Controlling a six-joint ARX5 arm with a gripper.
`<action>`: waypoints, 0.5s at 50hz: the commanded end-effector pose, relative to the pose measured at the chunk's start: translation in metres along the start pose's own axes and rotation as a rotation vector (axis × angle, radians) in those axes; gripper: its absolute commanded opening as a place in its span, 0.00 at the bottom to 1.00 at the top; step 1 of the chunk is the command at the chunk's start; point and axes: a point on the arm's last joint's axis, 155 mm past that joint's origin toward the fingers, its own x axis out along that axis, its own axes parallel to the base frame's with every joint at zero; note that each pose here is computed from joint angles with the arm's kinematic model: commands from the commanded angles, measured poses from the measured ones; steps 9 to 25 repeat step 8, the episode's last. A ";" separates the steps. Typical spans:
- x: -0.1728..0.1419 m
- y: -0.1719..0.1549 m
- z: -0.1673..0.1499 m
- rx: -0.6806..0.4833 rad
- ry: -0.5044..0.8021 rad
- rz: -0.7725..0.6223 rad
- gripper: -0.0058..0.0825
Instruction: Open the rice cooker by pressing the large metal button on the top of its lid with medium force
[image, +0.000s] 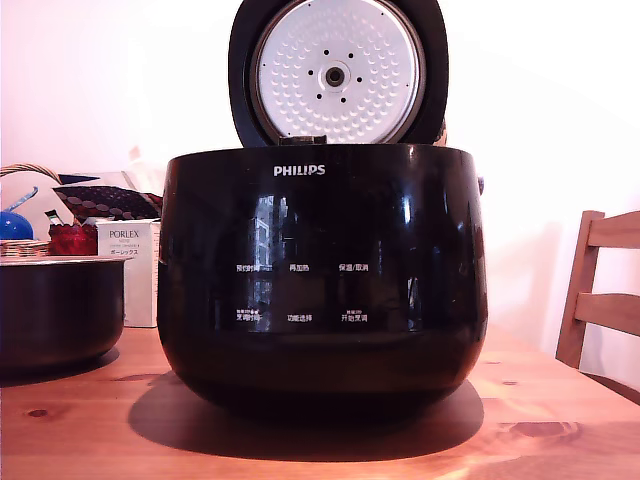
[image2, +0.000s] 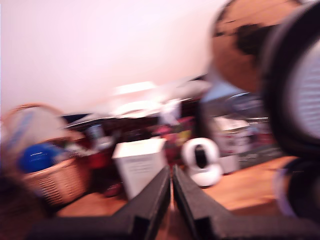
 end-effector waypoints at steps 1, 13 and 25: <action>0.000 0.004 -0.009 0.003 0.012 0.010 0.04; -0.001 0.011 -0.008 0.001 0.008 0.034 0.04; -0.001 0.011 -0.008 0.001 0.008 0.034 0.04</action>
